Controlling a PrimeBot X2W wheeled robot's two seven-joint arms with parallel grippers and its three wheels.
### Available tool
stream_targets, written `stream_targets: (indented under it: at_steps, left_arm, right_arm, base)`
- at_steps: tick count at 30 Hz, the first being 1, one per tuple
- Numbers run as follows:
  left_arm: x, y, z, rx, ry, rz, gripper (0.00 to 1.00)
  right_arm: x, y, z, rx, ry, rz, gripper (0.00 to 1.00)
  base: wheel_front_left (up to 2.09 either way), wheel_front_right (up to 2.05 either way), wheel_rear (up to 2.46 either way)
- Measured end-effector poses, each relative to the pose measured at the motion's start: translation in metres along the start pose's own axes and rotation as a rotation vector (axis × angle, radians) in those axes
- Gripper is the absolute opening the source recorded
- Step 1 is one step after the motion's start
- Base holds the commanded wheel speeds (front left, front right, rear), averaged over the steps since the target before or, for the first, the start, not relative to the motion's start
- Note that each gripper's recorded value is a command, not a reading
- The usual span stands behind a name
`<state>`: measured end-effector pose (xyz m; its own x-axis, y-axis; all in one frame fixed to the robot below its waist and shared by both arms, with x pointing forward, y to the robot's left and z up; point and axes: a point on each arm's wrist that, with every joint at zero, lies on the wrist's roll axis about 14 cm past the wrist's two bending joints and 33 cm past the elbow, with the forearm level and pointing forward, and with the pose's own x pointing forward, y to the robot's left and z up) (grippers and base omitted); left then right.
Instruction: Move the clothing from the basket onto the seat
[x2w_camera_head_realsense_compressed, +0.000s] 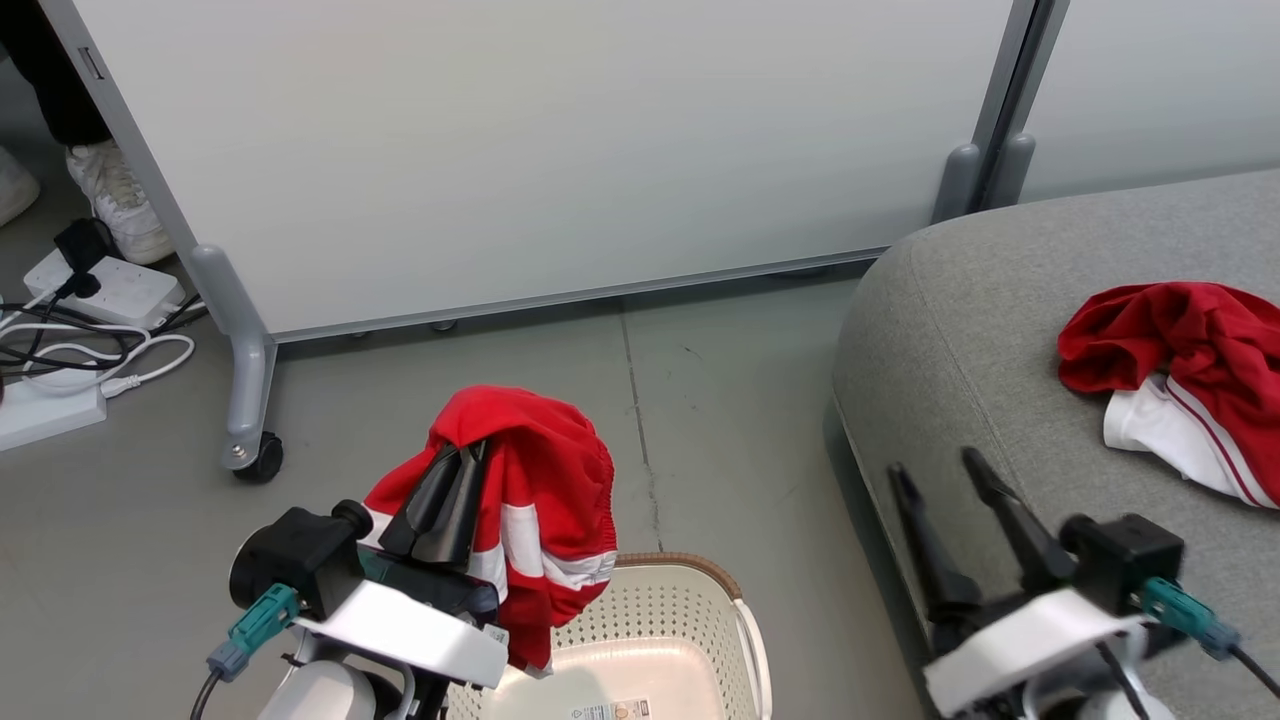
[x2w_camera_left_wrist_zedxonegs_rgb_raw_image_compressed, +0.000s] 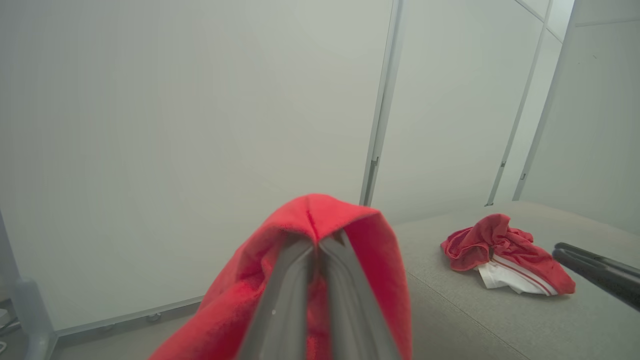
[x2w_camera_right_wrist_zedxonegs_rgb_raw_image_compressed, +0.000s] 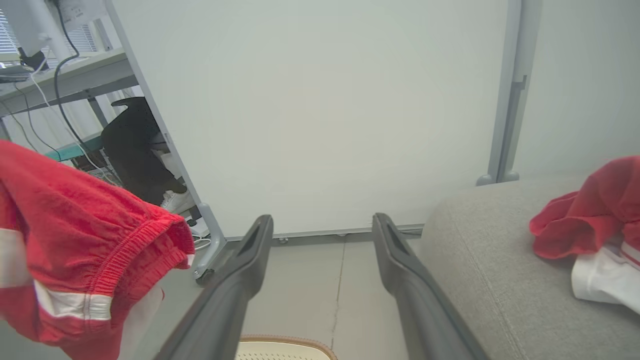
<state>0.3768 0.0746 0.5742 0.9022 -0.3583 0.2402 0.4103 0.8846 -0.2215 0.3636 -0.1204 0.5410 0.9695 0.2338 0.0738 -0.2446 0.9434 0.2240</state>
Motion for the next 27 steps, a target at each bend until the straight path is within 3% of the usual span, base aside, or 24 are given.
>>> stream_targets:
  at_steps: [5, 12, 24, 25, 26, 27]
  left_arm:
    - [0.002, 0.000, 0.004, 0.002, -0.012, -0.005, 0.00]
    - [0.001, 0.001, 0.007, 0.007, -0.021, -0.007, 0.00]
    - [0.001, 0.012, 0.011, 0.007, -0.036, 0.018, 0.00]
    - [0.001, 0.012, 0.012, 0.007, -0.037, 0.017, 0.00]
    - [0.001, 0.012, 0.012, 0.007, -0.038, 0.016, 0.00]
    - [0.001, 0.012, 0.012, 0.007, -0.038, 0.016, 0.00]
  right_arm:
    - [0.025, 0.058, 0.011, 0.047, -0.038, 0.187, 1.00]
    - [0.034, 0.153, -0.005, 0.093, 0.023, 0.491, 1.00]
    - [0.042, 0.203, -0.057, 0.064, 0.210, 0.687, 1.00]
    - [0.041, 0.205, -0.061, 0.066, 0.224, 0.694, 0.67]
    - [0.041, 0.206, -0.064, 0.060, 0.237, 0.701, 0.23]
    - [0.041, 0.206, -0.064, 0.060, 0.237, 0.701, 0.00]
  base:
    - [0.00, 0.00, 0.00]
    - [0.00, 0.00, 0.00]
    - [0.00, 0.00, 0.00]
    - [0.00, 0.00, 0.00]
    - [0.00, 0.00, 0.00]
    - [0.00, 0.00, 0.00]
